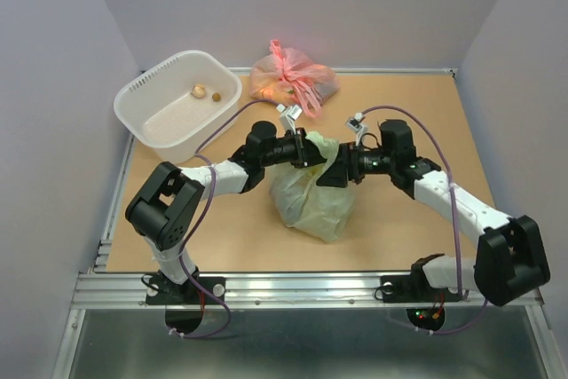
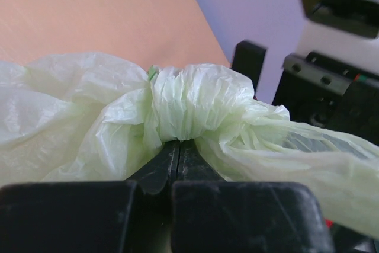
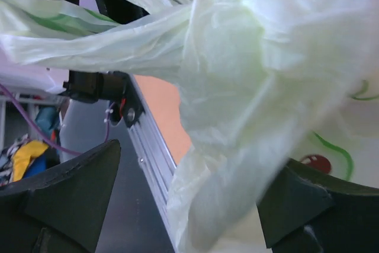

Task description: Place the fake fruits into the plastic bag and tie a complex knot

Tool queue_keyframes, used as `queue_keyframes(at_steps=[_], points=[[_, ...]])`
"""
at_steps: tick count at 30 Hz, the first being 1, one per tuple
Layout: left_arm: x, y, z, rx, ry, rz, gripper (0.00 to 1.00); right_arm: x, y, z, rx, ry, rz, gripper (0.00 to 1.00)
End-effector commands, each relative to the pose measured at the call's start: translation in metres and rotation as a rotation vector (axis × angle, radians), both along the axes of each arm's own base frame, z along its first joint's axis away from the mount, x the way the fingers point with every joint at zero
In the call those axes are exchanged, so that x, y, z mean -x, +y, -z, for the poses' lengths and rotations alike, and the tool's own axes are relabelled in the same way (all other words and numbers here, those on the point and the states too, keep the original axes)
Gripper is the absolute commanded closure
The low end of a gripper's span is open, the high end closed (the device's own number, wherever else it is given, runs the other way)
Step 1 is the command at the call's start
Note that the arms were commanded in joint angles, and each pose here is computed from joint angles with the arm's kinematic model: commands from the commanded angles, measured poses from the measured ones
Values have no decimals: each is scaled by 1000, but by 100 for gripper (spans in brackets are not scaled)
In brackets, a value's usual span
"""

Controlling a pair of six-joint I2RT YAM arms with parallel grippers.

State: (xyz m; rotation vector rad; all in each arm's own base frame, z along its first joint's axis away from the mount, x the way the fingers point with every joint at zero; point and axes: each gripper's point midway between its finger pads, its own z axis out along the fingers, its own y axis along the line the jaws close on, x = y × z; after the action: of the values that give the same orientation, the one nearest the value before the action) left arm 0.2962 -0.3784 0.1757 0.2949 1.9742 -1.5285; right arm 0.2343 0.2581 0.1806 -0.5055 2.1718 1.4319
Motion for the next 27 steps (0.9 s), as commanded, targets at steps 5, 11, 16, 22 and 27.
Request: queue_keyframes(at_steps=[5,11,16,22,27], points=[[11,2,-21,25,-57,41,100,1,-40,-13,115,-143,60,47],[21,8,-7,-23,-18,44,100,-1,-32,5,79,-86,42,79],[35,23,-2,-85,-6,46,100,-1,-31,3,57,-84,51,100],[58,15,10,-110,51,83,100,21,-16,-7,3,-103,-30,100],[51,-10,14,-50,84,94,100,39,-11,1,-8,-92,-79,99]])
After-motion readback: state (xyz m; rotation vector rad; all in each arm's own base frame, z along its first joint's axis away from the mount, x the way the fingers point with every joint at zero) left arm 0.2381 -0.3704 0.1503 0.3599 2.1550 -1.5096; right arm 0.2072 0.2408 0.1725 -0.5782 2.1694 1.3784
